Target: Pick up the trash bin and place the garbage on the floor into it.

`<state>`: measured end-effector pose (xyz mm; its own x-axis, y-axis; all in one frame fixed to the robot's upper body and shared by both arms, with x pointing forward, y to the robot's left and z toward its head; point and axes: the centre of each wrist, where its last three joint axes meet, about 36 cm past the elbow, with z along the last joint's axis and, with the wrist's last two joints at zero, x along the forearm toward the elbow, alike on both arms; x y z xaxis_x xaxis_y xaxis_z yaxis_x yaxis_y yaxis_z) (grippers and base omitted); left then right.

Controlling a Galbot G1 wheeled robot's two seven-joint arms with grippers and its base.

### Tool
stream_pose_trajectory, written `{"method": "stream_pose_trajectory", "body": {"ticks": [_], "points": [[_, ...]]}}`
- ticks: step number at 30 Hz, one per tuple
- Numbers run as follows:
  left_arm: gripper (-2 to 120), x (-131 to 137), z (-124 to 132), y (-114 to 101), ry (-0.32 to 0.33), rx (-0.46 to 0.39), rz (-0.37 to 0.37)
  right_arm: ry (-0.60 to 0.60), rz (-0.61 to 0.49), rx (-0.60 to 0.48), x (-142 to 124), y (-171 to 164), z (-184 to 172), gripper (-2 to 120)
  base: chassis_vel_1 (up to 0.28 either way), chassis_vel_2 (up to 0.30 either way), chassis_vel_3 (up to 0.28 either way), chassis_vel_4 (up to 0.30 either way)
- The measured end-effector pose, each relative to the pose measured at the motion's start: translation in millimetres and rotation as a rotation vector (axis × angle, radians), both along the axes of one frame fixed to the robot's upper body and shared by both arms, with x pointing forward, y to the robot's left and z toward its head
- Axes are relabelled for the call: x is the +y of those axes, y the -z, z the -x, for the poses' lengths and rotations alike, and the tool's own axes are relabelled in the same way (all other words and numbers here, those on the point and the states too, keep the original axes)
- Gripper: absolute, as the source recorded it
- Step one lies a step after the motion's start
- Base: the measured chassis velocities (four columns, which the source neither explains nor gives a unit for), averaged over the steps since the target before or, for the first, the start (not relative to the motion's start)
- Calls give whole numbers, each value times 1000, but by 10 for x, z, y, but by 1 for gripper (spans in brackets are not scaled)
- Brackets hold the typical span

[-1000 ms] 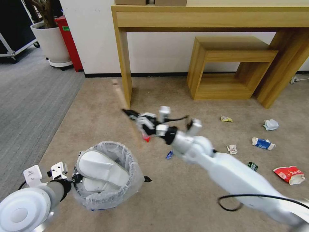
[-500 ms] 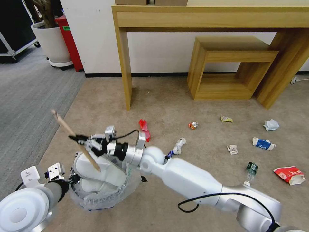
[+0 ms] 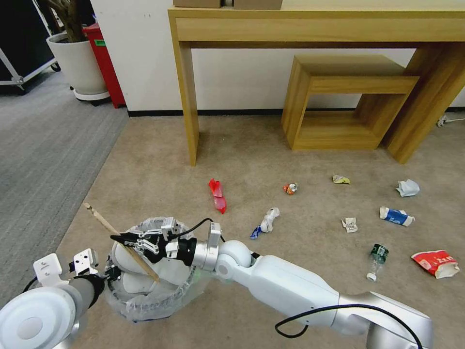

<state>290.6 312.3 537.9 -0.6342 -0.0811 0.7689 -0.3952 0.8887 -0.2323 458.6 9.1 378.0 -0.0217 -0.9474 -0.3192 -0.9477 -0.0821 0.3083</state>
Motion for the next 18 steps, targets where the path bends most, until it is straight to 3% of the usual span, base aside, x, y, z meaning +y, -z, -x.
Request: {"method": "stream_pose_trajectory", "body": {"ticks": [10, 18], "points": [[0, -8, 5, 37, 0, 9, -6, 1, 6, -6, -107, -21, 50, 0, 0, 0, 0, 0], [0, -3, -8, 66, -1, 14, -6, 14, -16, -28, -117, -225, -96, 0, 0, 0, 0, 0]]}}
